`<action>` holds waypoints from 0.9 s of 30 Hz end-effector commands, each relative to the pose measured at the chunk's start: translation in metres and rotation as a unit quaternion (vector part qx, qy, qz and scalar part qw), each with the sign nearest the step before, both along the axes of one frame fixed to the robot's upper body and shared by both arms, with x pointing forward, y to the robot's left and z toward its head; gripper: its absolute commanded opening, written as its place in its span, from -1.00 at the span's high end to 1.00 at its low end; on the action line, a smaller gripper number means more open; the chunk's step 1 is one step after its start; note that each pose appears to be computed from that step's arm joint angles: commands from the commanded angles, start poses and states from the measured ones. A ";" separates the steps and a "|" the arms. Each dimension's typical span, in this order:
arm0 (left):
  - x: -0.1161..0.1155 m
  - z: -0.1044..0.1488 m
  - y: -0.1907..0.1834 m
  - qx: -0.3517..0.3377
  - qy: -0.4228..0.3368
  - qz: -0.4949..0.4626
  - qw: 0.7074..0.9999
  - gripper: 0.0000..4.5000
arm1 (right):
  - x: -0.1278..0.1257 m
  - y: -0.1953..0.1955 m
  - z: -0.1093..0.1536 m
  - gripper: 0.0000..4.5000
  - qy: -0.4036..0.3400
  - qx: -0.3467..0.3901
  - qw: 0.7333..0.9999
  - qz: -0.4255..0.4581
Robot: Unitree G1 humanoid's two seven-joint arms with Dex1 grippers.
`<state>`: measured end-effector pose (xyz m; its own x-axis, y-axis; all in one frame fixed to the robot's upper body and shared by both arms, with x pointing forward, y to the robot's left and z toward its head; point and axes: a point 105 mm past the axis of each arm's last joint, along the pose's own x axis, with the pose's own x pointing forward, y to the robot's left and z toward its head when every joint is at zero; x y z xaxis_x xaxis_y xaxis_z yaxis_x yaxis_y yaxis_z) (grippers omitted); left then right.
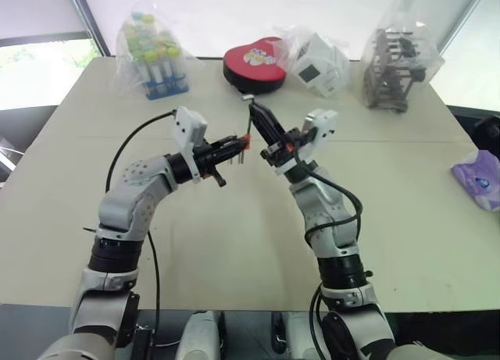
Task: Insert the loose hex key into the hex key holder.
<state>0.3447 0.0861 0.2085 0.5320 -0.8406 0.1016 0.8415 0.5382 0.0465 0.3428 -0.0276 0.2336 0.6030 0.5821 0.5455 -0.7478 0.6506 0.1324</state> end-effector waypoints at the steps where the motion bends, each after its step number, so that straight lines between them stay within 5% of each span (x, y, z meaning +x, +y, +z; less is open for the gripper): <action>1: -0.003 0.014 -0.002 -0.005 -0.033 -0.005 0.999 1.00 | -0.011 0.001 0.019 0.98 -0.035 0.013 0.999 0.013; 27: -0.006 0.016 -0.003 -0.008 -0.032 -0.010 0.999 1.00 | -0.005 0.001 0.010 0.98 -0.032 0.004 0.999 -0.012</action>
<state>0.3450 0.0858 0.2081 0.5334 -0.8399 0.1001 0.8408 0.5394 0.0461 0.3414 -0.0276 0.2319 0.6079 0.5751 0.5475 -0.7351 0.6682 0.1144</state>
